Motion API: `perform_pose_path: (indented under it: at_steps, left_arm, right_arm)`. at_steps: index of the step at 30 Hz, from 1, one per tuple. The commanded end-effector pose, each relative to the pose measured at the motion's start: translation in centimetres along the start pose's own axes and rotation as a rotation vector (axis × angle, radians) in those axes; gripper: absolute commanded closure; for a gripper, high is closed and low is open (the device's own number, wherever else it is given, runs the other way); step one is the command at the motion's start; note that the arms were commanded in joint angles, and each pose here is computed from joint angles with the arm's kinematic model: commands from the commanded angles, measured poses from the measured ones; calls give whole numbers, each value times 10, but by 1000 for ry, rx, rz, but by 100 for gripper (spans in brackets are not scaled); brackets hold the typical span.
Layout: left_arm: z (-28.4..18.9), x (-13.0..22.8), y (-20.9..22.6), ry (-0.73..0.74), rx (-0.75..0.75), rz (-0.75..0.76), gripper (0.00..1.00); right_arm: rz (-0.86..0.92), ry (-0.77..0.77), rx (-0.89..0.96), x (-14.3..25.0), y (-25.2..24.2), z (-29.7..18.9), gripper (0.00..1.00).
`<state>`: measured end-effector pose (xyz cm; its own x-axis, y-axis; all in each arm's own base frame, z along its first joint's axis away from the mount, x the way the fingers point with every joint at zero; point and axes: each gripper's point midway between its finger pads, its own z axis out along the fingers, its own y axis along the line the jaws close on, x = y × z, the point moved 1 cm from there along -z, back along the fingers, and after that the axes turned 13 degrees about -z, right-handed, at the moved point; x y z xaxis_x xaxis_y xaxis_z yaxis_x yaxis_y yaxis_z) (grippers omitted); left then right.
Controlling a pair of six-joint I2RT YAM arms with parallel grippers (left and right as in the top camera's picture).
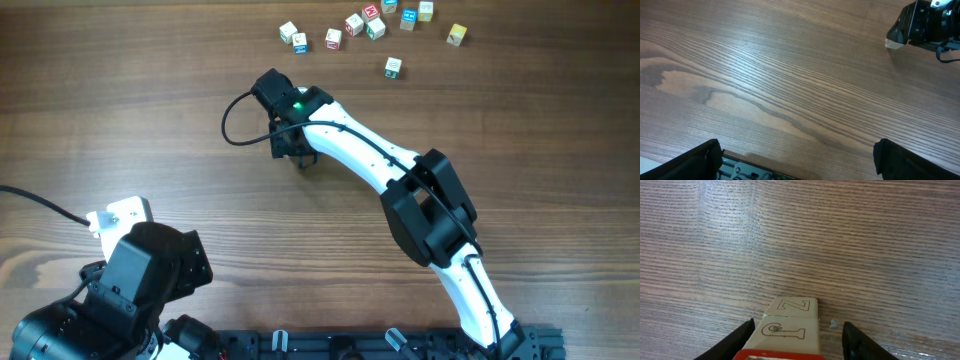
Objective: Form a tower
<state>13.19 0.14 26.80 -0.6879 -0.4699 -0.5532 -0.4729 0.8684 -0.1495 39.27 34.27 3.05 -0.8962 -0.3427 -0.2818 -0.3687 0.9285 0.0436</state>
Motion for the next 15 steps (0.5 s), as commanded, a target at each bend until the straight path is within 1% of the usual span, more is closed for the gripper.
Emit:
perform_pose_path:
  at_steps: [1,2,6,9,15]
  left_arm:
    - [0,-3,2,-18,-13,7,0]
    - [0,-3,2,-18,-13,7,0]
    - [0,-3,2,-18,-13,7,0]
    - [0,-3,2,-18,-13,7,0]
    - [0,-3,2,-18,-13,7,0]
  right_arm:
    - [15,36,-3,6,-1,17,44]
    - [15,37,-3,6,-1,17,45]
    - [15,37,-3,6,-1,17,53]
    - [15,37,-3,7,-1,17,58]
    - [25,39,-1,7,-1,17,61]
